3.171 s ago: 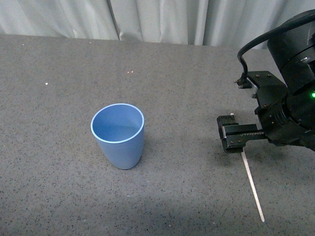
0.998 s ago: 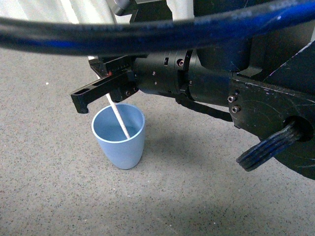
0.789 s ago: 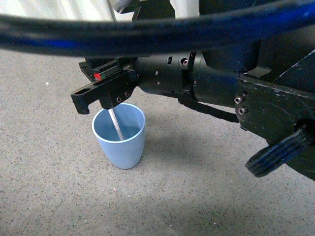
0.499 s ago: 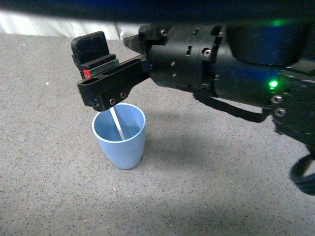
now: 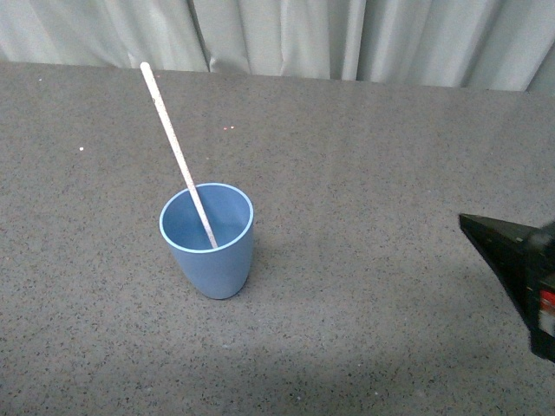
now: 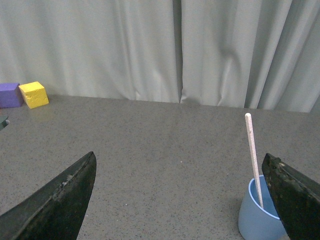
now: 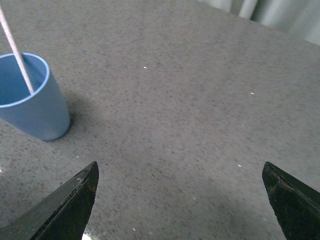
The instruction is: Transfer chopsticks to blue cup
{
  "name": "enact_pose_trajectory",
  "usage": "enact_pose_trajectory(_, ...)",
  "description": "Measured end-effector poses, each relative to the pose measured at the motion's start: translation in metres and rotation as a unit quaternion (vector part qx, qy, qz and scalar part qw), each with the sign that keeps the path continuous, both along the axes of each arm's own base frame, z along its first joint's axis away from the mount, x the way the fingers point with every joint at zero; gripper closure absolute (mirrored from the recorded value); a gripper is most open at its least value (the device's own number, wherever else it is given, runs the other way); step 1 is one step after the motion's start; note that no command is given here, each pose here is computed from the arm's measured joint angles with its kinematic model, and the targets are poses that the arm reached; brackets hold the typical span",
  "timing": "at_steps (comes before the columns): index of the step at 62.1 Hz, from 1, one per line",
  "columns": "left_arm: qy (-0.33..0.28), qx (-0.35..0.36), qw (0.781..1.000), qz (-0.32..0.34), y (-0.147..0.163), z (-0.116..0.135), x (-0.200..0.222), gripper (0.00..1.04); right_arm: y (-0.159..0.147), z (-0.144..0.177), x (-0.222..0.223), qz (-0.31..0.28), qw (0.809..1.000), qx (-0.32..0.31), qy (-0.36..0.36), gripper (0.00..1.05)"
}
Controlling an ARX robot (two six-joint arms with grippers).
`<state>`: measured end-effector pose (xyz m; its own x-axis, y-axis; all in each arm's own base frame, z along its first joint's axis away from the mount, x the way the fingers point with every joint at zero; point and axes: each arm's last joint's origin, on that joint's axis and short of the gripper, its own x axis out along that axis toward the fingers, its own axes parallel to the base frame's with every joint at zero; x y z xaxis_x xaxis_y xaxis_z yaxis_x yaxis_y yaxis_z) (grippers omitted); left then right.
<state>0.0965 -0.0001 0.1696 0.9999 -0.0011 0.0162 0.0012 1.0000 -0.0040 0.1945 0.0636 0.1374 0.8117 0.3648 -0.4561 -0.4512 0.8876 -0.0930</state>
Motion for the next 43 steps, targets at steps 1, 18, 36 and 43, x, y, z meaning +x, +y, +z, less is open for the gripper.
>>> enact_pose_trajectory(1, 0.000, 0.000, 1.000, 0.000, 0.000, 0.000, 0.000, 0.07, -0.001, 0.000, -0.002, -0.002, 1.000, -0.002, -0.001, 0.09)
enact_pose_trajectory(18, 0.000, 0.000, 1.000, 0.000, 0.000, 0.000, 0.000, 0.07, -0.014, 0.010, -0.041, -0.079, 0.994, -0.019, -0.068, 0.10)
enact_pose_trajectory(36, 0.000, 0.000, 1.000, 0.000, 0.000, 0.000, 0.000, 0.07, -0.036, 0.026, -0.060, -0.207, 0.950, 0.089, -0.215, 0.60)
enact_pose_trajectory(43, 0.000, 0.000, 1.000, 0.000, 0.000, 0.000, 0.000, 0.07, -0.044, 0.028, -0.065, -0.209, 0.949, 0.093, -0.217, 0.85)
